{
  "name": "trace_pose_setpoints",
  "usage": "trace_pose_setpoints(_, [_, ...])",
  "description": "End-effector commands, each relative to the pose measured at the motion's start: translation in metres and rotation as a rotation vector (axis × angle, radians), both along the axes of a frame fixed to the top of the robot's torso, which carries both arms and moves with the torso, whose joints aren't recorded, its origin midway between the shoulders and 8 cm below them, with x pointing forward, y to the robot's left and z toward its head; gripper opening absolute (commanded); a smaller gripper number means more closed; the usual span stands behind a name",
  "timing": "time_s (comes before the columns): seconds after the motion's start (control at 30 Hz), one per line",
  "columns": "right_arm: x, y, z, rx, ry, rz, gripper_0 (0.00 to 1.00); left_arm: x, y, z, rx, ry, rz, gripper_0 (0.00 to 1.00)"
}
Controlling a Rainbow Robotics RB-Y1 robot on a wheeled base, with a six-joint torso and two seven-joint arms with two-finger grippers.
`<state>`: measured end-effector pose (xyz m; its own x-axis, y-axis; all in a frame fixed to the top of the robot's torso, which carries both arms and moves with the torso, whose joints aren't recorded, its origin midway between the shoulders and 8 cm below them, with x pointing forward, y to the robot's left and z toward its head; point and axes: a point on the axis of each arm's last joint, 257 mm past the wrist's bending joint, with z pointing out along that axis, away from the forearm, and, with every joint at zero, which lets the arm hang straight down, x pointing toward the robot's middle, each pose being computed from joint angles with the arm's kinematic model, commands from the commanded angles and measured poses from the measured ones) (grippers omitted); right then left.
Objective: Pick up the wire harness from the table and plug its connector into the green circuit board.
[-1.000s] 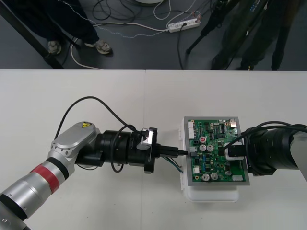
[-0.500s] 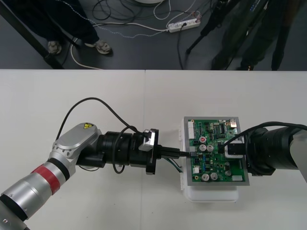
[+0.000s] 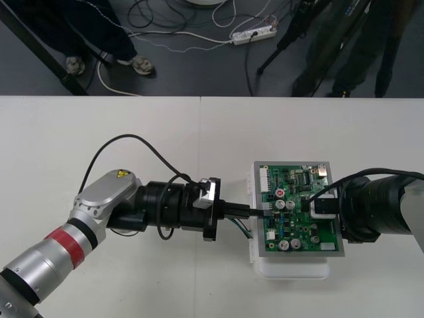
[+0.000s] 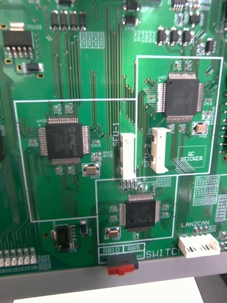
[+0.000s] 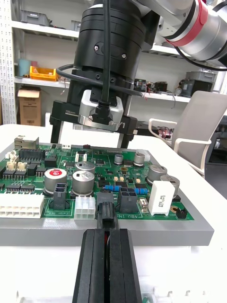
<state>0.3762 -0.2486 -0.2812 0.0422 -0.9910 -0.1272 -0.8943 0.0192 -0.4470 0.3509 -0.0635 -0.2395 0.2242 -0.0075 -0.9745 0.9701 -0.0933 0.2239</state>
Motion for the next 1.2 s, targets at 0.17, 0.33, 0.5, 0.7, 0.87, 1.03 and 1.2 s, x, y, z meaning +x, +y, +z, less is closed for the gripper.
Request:
trace_pose_setpoints(0.17, [-0.0044, 0.0118, 0.0019, 0.022, -0.005, -0.008, 1.00, -0.0023, -0.0290, 0.0282, -0.048, -0.070, -0.033, 0.00])
trace_pose_setpoints(0.33, [-0.0044, 0.0123, 0.0018, 0.024, -0.005, -0.009, 1.00, -0.0017, -0.0301, 0.0242, -0.035, -0.073, -0.027, 0.00])
trace_pose_setpoints(0.5, [-0.0044, 0.0118, 0.0019, 0.022, -0.005, -0.009, 1.00, -0.0013, -0.0310, 0.0216, -0.029, -0.072, -0.023, 0.00])
trace_pose_setpoints(0.7, [-0.0044, 0.0118, 0.0019, 0.022, -0.005, -0.009, 1.00, -0.0029, -0.0314, 0.0204, -0.027, -0.075, -0.026, 0.00])
trace_pose_setpoints(0.87, [-0.0044, 0.0118, 0.0019, 0.023, -0.005, -0.011, 1.00, -0.0045, -0.0325, 0.0191, -0.026, -0.074, -0.030, 0.00])
trace_pose_setpoints(1.03, [-0.0046, 0.0121, 0.0018, 0.024, -0.004, -0.010, 1.00, -0.0041, -0.0321, 0.0192, -0.025, -0.080, -0.029, 0.00])
trace_pose_setpoints(1.2, [-0.0044, 0.0118, 0.0019, 0.024, -0.005, -0.012, 1.00, -0.0050, -0.0325, 0.0191, -0.027, -0.083, -0.030, 0.00])
